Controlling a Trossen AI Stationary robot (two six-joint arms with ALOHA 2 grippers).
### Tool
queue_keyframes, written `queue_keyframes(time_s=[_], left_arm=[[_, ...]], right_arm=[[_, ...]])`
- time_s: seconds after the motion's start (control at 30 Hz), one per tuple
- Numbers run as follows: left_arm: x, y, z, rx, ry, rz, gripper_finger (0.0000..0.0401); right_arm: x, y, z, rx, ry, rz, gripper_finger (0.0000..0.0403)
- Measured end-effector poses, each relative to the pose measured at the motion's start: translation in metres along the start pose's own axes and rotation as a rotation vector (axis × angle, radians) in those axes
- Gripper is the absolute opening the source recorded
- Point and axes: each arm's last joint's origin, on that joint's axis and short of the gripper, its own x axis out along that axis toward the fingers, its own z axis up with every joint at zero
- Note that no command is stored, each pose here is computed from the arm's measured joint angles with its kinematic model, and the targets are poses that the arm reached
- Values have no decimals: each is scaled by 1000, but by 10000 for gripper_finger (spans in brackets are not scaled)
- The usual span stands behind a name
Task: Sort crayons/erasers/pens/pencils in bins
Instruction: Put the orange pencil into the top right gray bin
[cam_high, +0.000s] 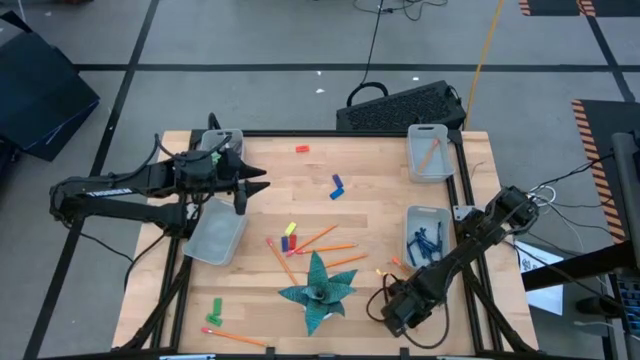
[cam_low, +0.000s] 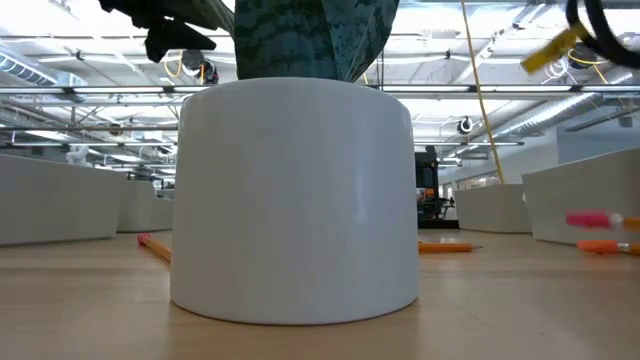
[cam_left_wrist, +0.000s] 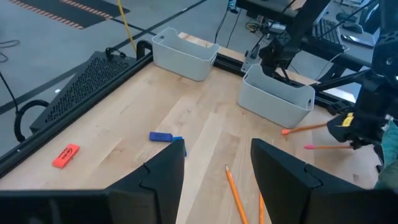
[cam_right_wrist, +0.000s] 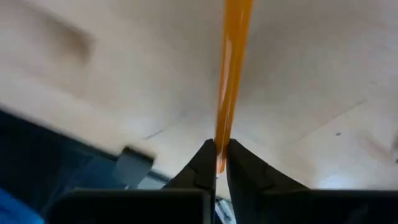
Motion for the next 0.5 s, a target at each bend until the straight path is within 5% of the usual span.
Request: queue_keyframes(time_s=[0.33, 0.5], left_arm=[[0, 0, 1, 14, -11, 6, 186], [0, 0, 1, 18, -15, 4, 186]], right_arm=[[-65, 6, 19, -111, -284, 240, 16], [-116, -9, 43, -71, -445, 321, 16]])
